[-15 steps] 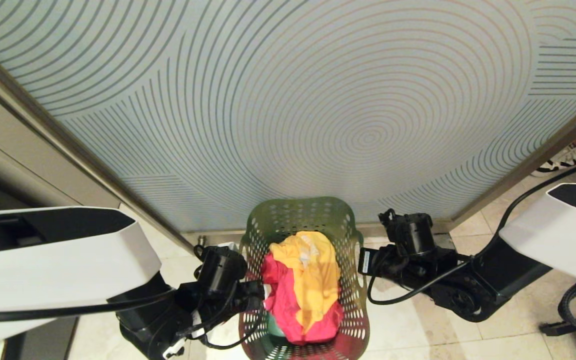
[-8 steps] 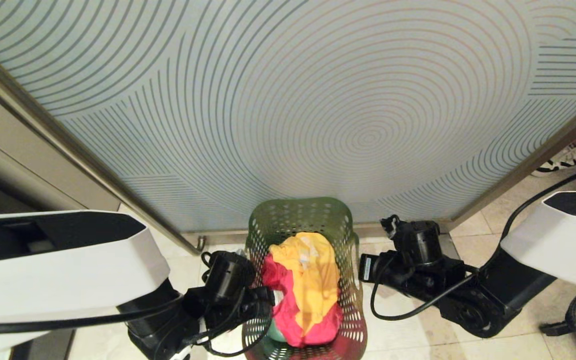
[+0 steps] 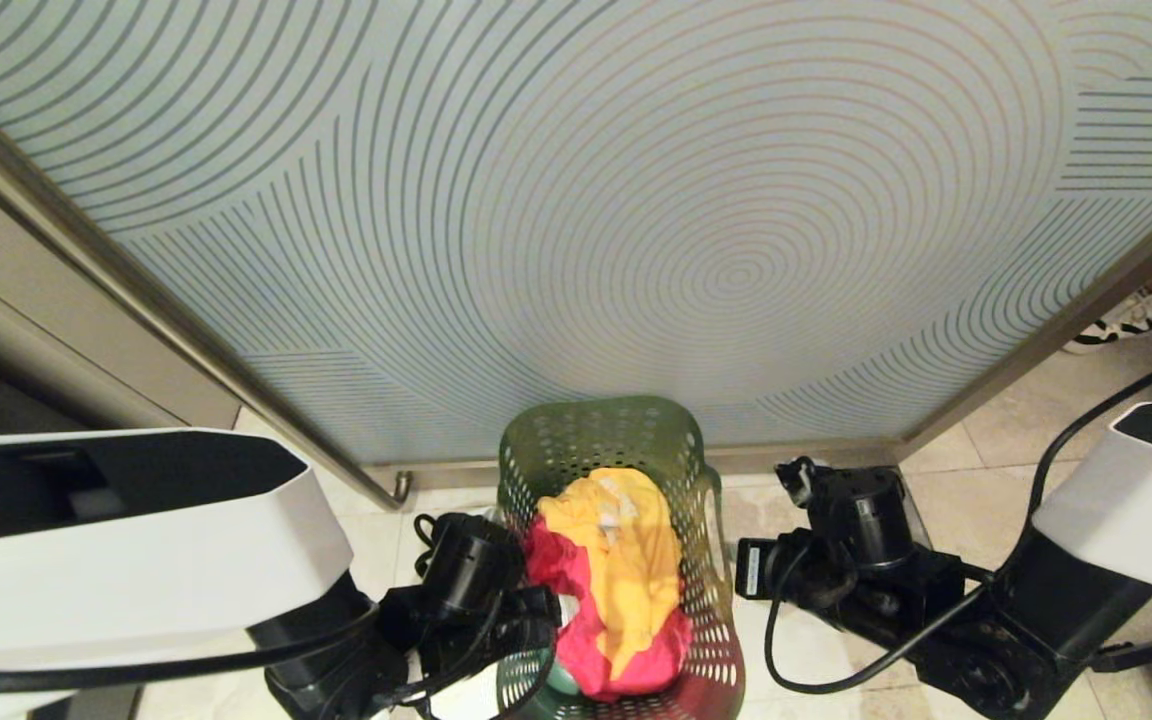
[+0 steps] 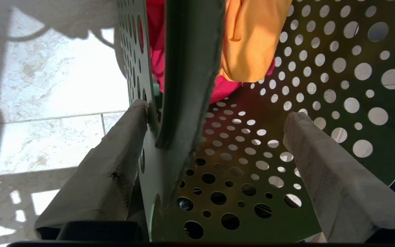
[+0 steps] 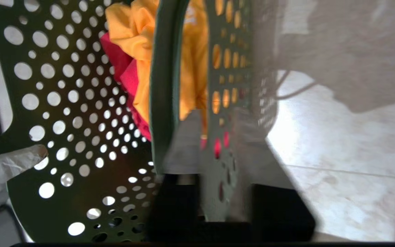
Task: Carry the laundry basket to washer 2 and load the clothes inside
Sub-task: Pick up the clothes basket and put it beside the washing machine
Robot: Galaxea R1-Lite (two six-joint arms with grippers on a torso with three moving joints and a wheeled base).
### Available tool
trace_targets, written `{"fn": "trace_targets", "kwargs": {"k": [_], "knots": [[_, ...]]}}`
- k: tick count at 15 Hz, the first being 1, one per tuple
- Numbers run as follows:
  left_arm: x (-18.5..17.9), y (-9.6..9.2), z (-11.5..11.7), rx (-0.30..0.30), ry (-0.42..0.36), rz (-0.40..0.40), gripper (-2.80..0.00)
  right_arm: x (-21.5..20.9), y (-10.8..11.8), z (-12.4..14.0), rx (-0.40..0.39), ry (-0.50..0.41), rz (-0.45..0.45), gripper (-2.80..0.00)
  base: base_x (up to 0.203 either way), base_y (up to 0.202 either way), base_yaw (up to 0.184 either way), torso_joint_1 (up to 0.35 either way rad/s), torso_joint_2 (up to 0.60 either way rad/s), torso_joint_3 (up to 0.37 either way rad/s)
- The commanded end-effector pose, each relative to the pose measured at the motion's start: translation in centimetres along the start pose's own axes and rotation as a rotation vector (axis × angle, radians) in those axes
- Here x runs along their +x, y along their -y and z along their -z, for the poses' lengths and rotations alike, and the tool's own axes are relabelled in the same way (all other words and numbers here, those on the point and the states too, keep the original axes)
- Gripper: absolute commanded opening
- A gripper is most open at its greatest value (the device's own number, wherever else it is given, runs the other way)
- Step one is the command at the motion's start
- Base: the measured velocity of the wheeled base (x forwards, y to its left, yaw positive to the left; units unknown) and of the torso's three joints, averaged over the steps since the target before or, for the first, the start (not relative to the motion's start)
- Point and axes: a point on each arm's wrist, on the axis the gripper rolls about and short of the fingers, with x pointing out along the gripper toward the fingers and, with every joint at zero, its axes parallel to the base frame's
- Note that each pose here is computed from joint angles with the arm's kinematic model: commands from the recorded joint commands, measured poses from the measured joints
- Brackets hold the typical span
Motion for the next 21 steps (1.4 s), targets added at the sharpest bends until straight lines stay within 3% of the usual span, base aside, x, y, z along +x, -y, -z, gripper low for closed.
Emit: {"fn": "trace_targets", "kwargs": {"k": [1,5,8,14,18,21], "knots": [[-0.1,0.1,-0.1,-0.003,0.006,0.003,0.0,-2.0,-0.6,-1.2,0.001,0.049,-0.011,0.0,0.0,0.0,0.0,0.0,0.0,0.0],[0.0,0.3,0.2,0.004,-0.004,0.007,0.0,-6.1,-1.6,-2.9,-0.007,0.029,0.008,0.0,0.0,0.0,0.0,0.0,0.0,0.0],[-0.3,0.4,0.4,0.007,-0.003,0.009,0.0,-4.4,-1.2,-1.8,-0.006,-0.023,0.032,0.0,0.0,0.0,0.0,0.0,0.0,0.0],[-0.2,0.3,0.6,0.009,-0.007,0.006,0.0,-0.2,1.3,0.1,0.01,-0.021,0.1,0.0,0.0,0.0,0.0,0.0,0.0,0.0],[-0.2,0.6,0.5,0.011,-0.006,0.02,0.0,1.8,1.7,-0.6,-0.021,0.077,0.028,0.0,0.0,0.0,0.0,0.0,0.0,0.0],[0.0,1.0,0.5,0.017,-0.006,0.034,0.0,1.9,1.5,-1.2,-0.024,0.085,0.015,0.0,0.0,0.0,0.0,0.0,0.0,0.0]]}}
